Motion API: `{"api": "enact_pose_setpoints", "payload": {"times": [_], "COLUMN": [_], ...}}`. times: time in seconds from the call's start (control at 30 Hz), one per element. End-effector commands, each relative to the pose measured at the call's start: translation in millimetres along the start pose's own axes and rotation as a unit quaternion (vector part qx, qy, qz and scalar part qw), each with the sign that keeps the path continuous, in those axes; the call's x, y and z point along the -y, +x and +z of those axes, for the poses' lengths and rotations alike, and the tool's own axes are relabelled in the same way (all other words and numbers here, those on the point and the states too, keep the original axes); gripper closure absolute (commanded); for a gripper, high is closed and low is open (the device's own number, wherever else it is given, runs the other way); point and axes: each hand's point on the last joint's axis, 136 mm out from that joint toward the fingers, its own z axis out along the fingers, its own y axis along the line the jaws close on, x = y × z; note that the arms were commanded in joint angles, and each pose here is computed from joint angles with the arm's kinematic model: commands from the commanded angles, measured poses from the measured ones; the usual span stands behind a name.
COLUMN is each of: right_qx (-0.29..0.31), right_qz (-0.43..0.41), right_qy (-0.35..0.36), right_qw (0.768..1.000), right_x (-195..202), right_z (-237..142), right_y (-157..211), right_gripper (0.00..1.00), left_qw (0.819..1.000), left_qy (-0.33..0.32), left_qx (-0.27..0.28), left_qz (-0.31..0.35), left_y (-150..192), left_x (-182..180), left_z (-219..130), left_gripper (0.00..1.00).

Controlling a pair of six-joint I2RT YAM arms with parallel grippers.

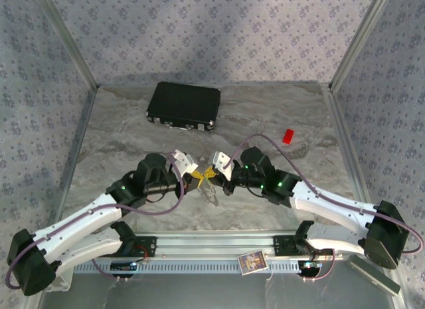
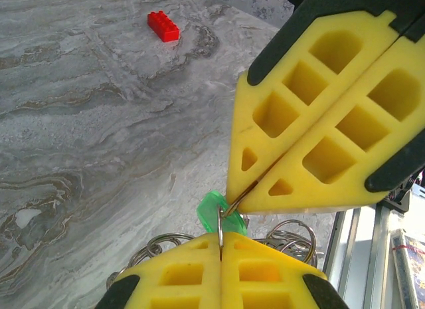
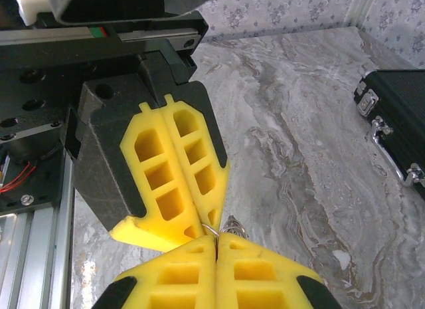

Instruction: Put the keys on the keyring

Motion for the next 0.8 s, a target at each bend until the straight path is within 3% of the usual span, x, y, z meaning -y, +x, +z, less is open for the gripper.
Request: {"api": "enact_pose_setpoints", "payload": {"times": [0.0,0.27,0.77], "right_qx": [0.019,0.004,-0.021], "right_qz": [-0.017,-0.020,0.065], "right_qy": [0.019,0.029,0.156], "right_qw": [0.999,0.999,0.985], "right_x": [7.0,9.5,51.2], "right_z": [1.0,5.3,-1.7], "right_y": [-18.8,-13.5,-8.7], "right_gripper": [1.00,1.00,1.00], "left_qw": [0.999,0.999,0.999], "left_qy": [0.020,0.020,0.003], "left_qx": [0.027,0.028,0.019], "left_qz": [0.019,0.020,0.036], "left_y": [-17.2,-18.0,-11.3], "left_x": [9.4,9.5,2.5], "left_z": [-2.3,-2.5,0.5], "left_gripper": [1.00,1.00,1.00]}}
